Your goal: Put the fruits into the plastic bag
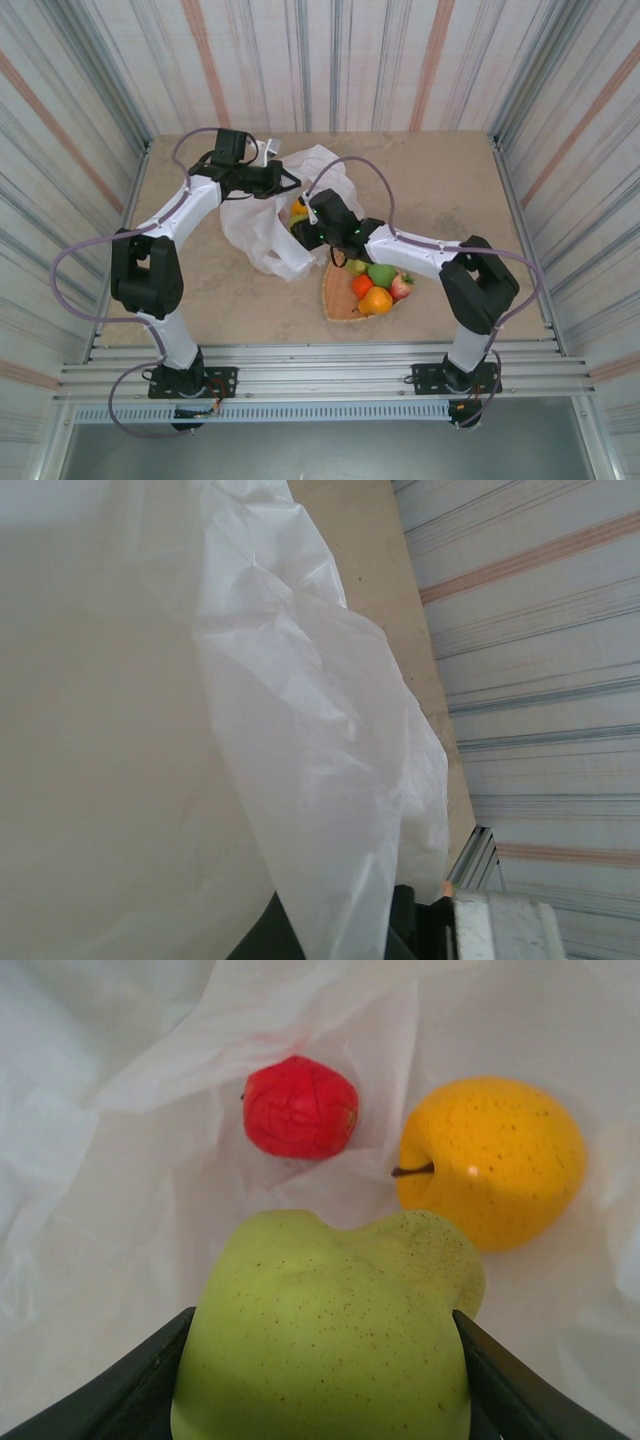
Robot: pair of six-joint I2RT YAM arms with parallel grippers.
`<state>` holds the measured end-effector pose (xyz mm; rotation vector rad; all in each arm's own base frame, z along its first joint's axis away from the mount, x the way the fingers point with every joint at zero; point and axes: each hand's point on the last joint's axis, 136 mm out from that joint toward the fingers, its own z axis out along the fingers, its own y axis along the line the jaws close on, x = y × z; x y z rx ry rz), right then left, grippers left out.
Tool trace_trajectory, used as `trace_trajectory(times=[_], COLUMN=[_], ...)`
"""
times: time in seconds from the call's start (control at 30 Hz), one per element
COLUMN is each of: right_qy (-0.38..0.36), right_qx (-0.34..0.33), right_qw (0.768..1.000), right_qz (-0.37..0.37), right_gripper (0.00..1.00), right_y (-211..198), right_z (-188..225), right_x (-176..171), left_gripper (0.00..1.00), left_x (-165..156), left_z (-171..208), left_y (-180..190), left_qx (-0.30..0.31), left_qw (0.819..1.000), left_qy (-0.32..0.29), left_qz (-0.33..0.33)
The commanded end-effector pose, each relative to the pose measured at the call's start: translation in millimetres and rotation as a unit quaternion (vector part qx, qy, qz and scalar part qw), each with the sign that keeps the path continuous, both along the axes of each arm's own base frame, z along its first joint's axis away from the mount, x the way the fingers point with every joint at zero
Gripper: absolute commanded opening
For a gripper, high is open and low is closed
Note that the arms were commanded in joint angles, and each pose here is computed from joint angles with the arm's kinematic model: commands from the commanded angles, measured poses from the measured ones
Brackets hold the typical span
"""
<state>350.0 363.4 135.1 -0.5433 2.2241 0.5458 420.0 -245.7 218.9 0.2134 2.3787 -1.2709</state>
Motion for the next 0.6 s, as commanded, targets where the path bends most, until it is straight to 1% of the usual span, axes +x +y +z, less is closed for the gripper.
trace_trajectory(times=[0.0,0.1,0.23,0.57], right_qy=[-0.02,-0.019,-0.019,-0.012], right_qx=[0.041,0.06,0.086,0.11], right_qw=[0.998,0.996,0.994,0.988], right_qz=[-0.037,-0.06,-0.072,-0.107], right_gripper=[0.58,0.59,0.6,0.64], right_y=[17.7,19.4,22.6,35.4], right_z=[9.0,0.9,-9.3,-29.5], right_x=[16.9,24.3,28.9,51.0], left_gripper=[0.0,0.0,0.0,0.0], left_x=[-1.3,-1.2,-1.1,-1.5], left_z=[5.0,4.5,4.9,8.3], left_y=[-6.7,-6.5,-5.9,-5.9], left_qx=[-0.012,-0.011,-0.011,-0.012], left_qw=[1.0,1.0,1.0,1.0], left_qy=[0.0,0.001,0.001,-0.001], left_qz=[-0.01,-0.009,-0.007,-0.007])
